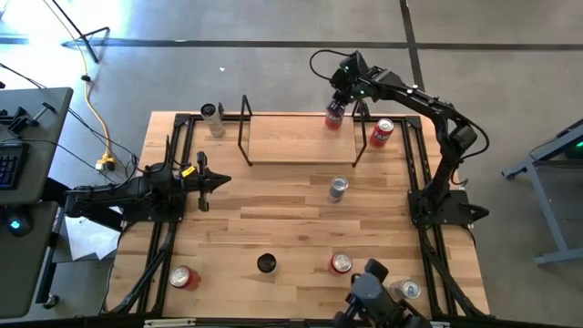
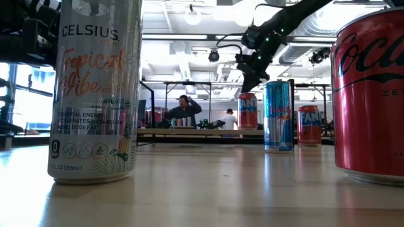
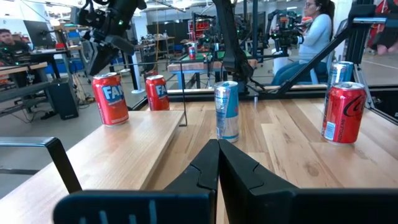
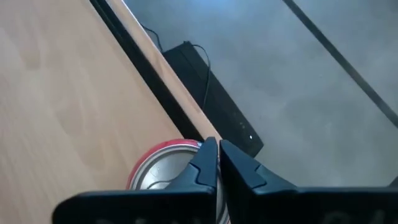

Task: Place canned beverage on shelf
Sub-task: Put the bottom red soda can on the shelf, then put the top blue soda can on the shelf

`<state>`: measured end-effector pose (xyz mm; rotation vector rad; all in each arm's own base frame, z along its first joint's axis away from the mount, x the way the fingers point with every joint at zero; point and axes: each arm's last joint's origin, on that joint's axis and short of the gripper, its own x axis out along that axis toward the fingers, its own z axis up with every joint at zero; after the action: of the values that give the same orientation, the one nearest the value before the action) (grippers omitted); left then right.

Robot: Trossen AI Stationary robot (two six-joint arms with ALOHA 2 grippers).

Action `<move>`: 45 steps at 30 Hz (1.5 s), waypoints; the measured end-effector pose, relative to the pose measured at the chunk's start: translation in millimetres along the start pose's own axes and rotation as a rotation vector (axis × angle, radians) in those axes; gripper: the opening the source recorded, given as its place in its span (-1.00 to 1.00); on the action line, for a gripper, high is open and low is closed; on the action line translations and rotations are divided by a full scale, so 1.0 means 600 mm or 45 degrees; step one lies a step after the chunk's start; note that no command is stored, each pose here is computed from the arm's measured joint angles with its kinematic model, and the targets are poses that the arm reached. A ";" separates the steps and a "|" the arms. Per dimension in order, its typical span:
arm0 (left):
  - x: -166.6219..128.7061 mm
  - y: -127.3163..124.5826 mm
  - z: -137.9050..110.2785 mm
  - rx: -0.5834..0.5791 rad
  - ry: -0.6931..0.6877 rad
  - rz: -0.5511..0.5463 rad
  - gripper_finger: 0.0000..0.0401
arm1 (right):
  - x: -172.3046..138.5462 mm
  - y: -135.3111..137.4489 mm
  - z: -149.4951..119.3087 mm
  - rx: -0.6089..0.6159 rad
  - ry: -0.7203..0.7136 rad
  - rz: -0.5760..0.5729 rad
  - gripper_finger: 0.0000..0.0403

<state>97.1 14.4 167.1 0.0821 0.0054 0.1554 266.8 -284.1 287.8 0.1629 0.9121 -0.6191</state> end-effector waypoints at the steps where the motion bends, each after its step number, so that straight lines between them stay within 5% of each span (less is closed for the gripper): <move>1: 0.000 0.000 0.000 0.000 0.000 0.000 -1.00 | -0.001 0.000 -0.002 0.001 0.014 0.003 -0.98; 19: 0.000 0.000 0.000 0.000 -0.001 0.000 -1.00 | -0.011 0.008 -0.003 -0.038 0.024 0.049 -1.00; 26: 0.000 0.000 0.000 0.000 -0.001 0.000 -1.00 | -0.068 0.028 0.010 -0.078 -0.085 0.049 -1.00; 32: 0.000 0.000 0.000 0.000 -0.001 0.000 -1.00 | -0.128 0.090 0.014 -0.224 -0.170 0.136 -1.00; 37: 0.000 0.000 0.000 0.000 -0.001 0.000 -1.00 | -0.133 0.165 -0.036 -0.353 -0.263 0.265 -1.00; 45: 0.000 0.000 0.000 0.000 0.000 0.000 -1.00 | -0.181 0.252 -0.161 -0.327 -0.523 0.501 -1.00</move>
<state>97.1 14.4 167.1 0.0818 0.0051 0.1552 236.9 -76.6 294.5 -0.0188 0.5321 -0.1542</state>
